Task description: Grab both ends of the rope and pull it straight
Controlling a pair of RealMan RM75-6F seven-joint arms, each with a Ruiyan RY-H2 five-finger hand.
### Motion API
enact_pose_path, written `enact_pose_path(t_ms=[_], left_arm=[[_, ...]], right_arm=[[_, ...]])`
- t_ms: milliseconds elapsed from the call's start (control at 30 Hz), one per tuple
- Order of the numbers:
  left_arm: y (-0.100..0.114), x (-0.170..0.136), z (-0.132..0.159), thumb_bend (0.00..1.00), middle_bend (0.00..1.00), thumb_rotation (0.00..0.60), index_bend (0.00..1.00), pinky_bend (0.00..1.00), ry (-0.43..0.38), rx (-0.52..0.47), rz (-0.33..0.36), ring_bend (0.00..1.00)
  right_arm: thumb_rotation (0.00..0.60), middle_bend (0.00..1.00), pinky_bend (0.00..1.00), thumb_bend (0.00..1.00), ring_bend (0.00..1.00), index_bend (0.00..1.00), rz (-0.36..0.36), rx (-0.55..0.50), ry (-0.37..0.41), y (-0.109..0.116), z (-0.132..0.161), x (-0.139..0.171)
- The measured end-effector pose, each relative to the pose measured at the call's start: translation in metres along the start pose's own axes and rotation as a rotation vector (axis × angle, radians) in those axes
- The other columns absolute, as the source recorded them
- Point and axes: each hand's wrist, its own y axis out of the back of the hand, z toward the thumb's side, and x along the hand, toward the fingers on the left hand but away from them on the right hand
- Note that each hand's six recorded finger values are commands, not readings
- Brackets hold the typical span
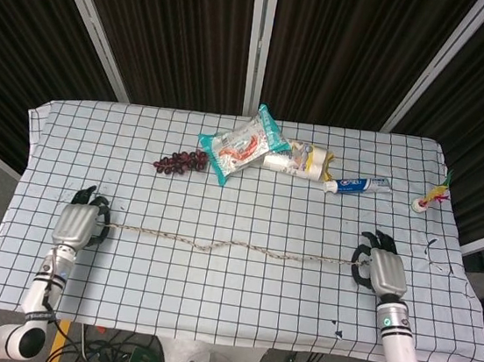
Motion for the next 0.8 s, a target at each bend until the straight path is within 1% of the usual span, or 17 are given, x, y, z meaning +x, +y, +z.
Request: enact_pose_path(t_ms=[433, 800], left_arm=[[-0.002, 0.0, -0.003, 0.4, 0.26, 0.6, 0.57, 0.1, 0.003, 0.013, 0.004, 0.0], [-0.006, -0.001, -0.007, 0.39, 0.26, 0.6, 0.57, 0.1, 0.015, 0.027, -0.005, 0.0]], right_arm=[[0.6, 0.16, 0.0, 0.38, 0.0, 0.63, -0.003, -0.005, -0.016, -0.004, -0.018, 0.001], [0.6, 0.16, 0.0, 0.38, 0.0, 0.63, -0.002, -0.01, -0.021, -0.006, -0.024, 0.002]])
